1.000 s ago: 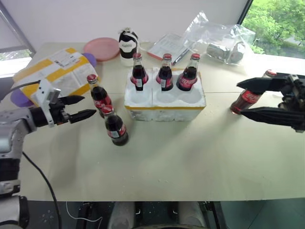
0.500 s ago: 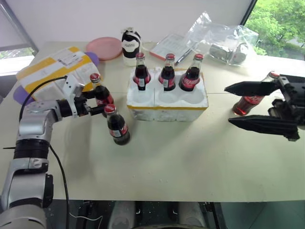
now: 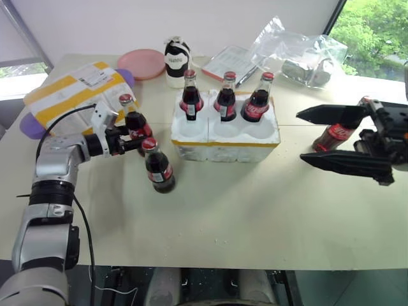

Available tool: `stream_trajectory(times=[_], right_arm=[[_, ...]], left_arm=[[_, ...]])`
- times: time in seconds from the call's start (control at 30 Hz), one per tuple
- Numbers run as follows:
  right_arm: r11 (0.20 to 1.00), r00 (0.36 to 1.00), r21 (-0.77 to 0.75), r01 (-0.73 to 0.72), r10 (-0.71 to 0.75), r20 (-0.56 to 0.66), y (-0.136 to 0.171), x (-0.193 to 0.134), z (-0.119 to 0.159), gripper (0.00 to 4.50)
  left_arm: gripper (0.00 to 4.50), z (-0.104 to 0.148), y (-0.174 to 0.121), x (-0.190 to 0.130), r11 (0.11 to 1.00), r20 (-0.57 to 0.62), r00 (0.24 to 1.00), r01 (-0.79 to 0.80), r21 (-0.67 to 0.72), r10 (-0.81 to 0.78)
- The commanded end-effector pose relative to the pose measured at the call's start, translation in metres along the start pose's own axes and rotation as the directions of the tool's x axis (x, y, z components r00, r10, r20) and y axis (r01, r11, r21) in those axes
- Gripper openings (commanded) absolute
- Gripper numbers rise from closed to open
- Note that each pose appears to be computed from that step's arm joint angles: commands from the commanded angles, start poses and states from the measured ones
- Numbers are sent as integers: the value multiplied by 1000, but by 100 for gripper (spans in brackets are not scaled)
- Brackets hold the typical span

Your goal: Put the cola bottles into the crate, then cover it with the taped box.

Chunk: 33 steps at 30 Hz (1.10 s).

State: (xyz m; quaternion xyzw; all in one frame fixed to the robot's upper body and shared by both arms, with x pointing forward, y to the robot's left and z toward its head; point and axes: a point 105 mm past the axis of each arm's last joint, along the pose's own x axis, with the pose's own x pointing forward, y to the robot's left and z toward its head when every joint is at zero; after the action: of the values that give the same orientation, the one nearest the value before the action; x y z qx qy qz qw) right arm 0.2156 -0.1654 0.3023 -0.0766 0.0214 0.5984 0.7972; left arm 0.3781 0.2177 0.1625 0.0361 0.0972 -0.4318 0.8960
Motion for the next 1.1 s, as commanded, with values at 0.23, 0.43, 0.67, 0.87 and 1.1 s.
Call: stream_trajectory(times=[0.23,0.43,0.67,0.87,1.1], right_arm=[[999,1000,-41,18,-18,20,0,2,3,450],[999,999,-32,41,-39,36,-3,1,-2,450],[997,996,-27,75,-73,51,-4,1,-7,450],[994,992,-25,108,-106,65,-6,0,-9,450],[988,985,-19,155,-153,73,-7,-4,-12,450]], left_arm=[[282,123,-32,-21,946,64,963,242,216,-261],[282,180,-55,-2,884,50,914,373,283,-402],[282,210,-93,44,792,-15,838,521,317,-545],[282,211,-119,89,750,-46,812,558,355,-582],[282,199,-134,124,746,-97,819,558,363,-565]])
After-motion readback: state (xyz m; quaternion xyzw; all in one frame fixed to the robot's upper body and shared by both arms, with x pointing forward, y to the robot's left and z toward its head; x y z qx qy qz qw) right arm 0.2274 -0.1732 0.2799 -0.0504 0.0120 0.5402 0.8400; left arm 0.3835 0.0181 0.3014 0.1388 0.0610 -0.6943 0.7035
